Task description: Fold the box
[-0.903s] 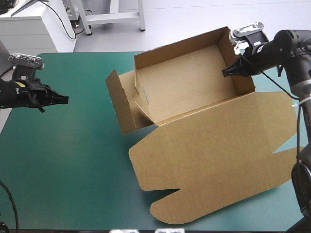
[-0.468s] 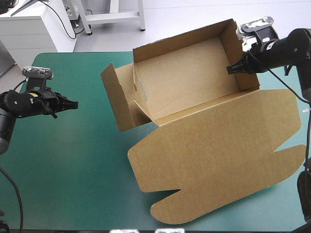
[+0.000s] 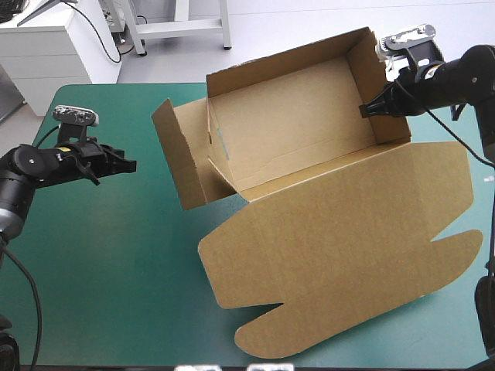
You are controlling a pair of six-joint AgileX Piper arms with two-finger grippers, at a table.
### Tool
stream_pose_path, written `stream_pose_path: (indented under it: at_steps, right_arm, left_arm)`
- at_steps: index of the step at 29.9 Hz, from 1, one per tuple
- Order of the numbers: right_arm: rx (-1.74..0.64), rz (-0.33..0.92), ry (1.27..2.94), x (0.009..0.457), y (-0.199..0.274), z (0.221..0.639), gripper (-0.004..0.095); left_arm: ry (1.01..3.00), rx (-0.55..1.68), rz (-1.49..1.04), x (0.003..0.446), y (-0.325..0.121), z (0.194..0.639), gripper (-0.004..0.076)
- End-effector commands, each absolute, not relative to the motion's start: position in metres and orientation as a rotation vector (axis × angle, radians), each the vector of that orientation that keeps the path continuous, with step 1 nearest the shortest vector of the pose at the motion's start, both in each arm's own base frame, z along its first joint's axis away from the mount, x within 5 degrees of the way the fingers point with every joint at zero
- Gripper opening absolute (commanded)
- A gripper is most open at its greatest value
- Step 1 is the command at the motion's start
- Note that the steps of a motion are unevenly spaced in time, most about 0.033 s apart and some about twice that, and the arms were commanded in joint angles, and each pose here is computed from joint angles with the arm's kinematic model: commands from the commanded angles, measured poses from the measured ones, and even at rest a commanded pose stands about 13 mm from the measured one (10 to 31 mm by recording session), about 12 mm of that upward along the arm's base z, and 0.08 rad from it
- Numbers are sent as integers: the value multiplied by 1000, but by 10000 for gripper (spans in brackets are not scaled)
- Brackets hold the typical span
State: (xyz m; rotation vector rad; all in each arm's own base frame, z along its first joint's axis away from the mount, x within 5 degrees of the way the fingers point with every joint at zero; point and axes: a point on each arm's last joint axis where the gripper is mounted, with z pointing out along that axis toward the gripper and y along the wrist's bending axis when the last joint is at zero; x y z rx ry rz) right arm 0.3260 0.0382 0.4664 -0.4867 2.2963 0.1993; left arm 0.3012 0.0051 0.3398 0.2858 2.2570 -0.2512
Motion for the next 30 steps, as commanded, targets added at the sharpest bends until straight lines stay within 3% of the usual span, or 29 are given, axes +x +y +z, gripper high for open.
stream_pose_path:
  at_steps: [1,11,20,30]
  right_arm:
    - [-482,226,2188,301,39,497,-21]
    - [-488,264,2155,292,41,505,-21]
    - [-480,262,2156,292,41,505,-21]
    - [-393,288,2131,299,41,505,-17]
  left_arm:
    - [2123,288,-311,305,0,358,8]
    - [2128,314,-531,312,-12,348,8]
    - [1895,495,-1040,299,-42,367,8]
    - [1781,550,-1288,287,-51,379,8]
